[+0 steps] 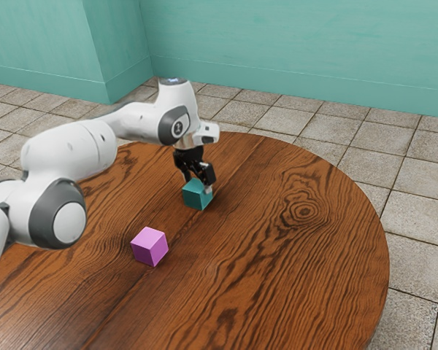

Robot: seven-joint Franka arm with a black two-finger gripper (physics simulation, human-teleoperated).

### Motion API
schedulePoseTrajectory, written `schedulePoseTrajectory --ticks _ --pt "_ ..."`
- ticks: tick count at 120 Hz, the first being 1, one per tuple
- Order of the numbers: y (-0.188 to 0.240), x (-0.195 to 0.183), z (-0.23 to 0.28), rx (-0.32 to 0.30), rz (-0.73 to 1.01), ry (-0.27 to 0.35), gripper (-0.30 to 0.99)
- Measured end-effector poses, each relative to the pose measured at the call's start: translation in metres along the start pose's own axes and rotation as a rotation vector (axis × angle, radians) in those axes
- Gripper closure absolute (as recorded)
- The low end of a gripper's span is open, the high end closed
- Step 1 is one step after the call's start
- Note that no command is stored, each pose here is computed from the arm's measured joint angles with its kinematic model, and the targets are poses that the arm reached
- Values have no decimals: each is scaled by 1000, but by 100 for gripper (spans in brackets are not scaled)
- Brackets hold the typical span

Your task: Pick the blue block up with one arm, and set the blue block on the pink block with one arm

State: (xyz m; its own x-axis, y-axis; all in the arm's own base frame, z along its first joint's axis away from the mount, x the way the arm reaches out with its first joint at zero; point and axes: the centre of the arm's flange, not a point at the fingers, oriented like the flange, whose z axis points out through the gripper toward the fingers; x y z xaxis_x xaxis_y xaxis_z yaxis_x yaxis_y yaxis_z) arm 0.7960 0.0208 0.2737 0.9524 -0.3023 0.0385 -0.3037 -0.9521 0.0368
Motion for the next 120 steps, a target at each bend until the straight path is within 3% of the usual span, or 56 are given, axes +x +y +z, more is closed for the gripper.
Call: schedulePoseTrajectory --ticks 120 --pt "-9 -6 12 -12 -157 5 0"
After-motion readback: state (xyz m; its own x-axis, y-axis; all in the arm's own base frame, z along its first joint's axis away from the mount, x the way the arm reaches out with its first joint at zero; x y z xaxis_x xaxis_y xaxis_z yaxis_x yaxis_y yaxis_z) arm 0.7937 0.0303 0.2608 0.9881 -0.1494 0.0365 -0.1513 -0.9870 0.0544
